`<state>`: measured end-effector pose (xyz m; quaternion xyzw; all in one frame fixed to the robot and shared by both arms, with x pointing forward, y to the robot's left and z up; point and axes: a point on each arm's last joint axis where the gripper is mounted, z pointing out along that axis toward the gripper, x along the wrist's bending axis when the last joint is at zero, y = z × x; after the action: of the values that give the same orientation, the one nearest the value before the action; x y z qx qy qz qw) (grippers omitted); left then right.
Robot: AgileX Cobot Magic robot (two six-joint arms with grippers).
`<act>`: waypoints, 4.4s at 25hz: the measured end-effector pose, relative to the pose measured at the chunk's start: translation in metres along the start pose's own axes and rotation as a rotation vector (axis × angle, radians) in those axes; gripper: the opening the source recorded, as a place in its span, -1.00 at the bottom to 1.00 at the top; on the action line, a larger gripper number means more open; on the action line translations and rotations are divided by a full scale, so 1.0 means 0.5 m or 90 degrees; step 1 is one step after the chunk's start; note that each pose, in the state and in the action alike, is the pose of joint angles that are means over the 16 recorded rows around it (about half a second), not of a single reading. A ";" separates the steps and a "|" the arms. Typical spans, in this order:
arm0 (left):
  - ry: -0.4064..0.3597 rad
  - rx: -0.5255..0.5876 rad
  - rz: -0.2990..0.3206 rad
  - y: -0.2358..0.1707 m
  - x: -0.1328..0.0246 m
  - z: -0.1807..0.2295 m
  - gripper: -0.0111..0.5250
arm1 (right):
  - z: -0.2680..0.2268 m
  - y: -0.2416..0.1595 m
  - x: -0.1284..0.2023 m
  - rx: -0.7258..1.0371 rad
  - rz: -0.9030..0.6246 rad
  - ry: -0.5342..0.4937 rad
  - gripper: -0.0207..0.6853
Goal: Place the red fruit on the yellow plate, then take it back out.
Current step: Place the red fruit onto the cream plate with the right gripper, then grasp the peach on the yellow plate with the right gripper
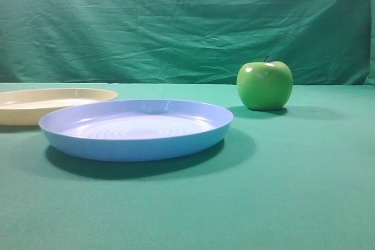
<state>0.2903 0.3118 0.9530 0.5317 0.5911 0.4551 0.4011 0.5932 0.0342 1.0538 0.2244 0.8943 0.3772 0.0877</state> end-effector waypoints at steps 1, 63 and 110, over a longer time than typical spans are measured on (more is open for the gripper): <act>0.000 0.000 0.000 0.000 0.000 0.000 -0.96 | 0.024 0.001 0.007 0.002 -0.006 0.006 -0.37; 0.000 0.000 0.000 0.000 0.000 0.000 -0.96 | -0.519 -0.142 0.140 -0.140 0.213 -0.101 -0.94; 0.000 0.000 0.000 0.000 0.000 0.000 -0.96 | -0.476 -0.747 0.229 -0.308 0.385 -0.532 -0.94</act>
<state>0.2903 0.3118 0.9530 0.5317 0.5911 0.4551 0.4011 0.2890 -0.2932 0.9553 0.5741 0.5677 0.4587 0.3711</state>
